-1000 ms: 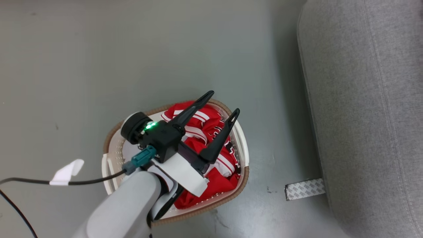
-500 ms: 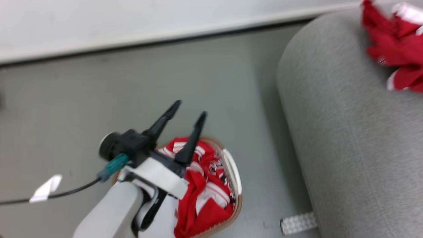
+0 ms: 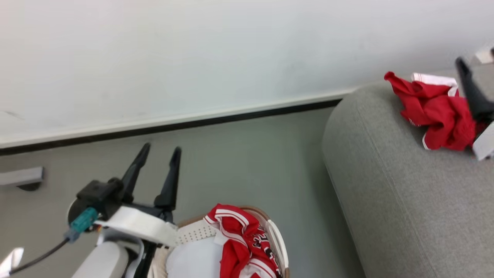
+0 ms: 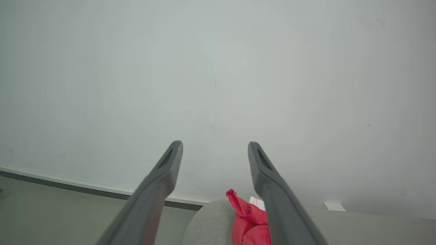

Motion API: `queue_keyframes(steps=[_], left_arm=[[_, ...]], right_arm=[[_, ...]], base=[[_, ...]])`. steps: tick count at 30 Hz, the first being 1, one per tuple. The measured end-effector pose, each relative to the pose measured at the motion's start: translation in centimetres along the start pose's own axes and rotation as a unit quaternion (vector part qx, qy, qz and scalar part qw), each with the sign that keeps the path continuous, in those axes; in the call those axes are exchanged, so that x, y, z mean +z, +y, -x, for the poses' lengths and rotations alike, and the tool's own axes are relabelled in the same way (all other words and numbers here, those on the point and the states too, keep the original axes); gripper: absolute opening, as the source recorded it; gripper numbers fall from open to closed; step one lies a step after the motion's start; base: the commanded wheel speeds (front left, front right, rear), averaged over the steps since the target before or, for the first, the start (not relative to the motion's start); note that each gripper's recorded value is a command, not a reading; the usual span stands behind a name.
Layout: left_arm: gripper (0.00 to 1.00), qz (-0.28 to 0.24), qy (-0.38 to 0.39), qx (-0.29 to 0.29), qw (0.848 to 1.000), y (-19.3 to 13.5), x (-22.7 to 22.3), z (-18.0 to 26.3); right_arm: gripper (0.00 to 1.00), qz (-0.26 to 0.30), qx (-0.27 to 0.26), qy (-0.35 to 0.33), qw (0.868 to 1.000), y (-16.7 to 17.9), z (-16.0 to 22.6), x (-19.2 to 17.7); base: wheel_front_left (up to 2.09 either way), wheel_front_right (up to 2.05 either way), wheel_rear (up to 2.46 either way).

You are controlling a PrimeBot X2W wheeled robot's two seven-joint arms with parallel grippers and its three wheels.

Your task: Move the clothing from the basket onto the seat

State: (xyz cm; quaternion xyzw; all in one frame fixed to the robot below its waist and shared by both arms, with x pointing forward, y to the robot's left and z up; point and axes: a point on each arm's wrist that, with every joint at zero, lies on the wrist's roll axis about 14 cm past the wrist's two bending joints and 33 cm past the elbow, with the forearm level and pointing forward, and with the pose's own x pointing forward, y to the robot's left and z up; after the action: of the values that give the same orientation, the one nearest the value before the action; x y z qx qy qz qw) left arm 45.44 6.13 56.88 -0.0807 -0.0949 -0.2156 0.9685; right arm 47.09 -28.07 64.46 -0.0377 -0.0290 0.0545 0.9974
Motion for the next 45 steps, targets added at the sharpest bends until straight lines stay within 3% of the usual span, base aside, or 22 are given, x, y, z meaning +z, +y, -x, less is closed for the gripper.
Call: queue_keyframes(steps=[5,9,19,25,45], left_arm=[[1.00,-0.025,-0.005,0.054,0.998,2.4,1.0,2.8],[1.00,-0.028,-0.008,0.101,0.994,4.2,1.5,5.0],[1.00,-0.038,-0.013,0.185,0.982,7.6,1.3,8.9],[1.00,-0.025,0.016,0.198,0.980,7.8,-1.1,10.6],[1.00,-0.024,0.014,0.188,0.982,7.6,-1.4,10.7]], right_arm=[[1.00,-0.040,0.004,-0.081,0.996,2.2,2.0,0.3],[1.00,-0.079,0.009,-0.090,0.993,5.6,3.8,-3.4],[1.00,-0.179,0.022,-0.031,0.983,13.2,7.4,-11.0],[1.00,-0.187,0.044,-0.016,0.981,16.3,8.4,-12.0],[1.00,-0.176,0.049,-0.024,0.983,16.9,8.5,-11.5]], base=[[0.00,0.00,0.00],[0.00,0.00,0.00],[0.00,0.00,0.00],[0.00,0.00,0.00],[0.00,0.00,0.00]])
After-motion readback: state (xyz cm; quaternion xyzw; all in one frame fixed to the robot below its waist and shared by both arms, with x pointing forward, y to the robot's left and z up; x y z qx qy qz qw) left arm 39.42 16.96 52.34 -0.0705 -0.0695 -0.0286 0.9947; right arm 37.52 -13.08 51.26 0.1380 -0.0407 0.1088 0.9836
